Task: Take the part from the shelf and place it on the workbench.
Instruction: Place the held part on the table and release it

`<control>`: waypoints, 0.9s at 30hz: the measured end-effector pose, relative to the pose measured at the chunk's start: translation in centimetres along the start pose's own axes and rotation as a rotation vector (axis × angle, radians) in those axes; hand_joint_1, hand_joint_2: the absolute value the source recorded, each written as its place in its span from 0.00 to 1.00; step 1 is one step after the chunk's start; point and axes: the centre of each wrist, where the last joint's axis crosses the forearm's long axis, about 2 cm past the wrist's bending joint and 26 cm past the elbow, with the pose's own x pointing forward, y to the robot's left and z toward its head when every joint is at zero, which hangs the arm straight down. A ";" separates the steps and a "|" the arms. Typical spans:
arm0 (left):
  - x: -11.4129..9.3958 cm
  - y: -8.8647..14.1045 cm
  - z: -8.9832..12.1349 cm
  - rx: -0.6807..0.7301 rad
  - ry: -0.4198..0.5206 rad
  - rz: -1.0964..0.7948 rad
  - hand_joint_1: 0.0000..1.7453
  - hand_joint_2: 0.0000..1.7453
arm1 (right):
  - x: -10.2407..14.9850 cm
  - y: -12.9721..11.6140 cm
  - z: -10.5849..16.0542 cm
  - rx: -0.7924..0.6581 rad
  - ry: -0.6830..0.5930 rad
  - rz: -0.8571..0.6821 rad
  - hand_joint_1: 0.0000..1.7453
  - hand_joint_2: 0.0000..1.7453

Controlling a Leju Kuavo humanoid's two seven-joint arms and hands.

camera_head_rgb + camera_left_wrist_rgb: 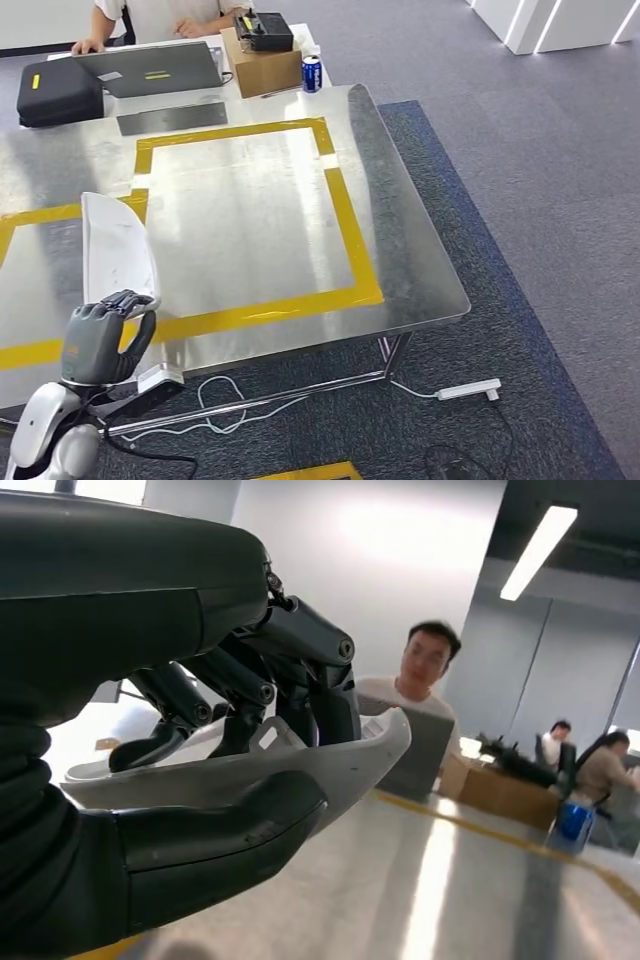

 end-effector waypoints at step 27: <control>-10.2 0.9 -2.7 -0.358 0.213 -0.587 1.00 1.00 | 0.5 0.1 -0.2 0.035 -0.002 0.076 0.00 1.00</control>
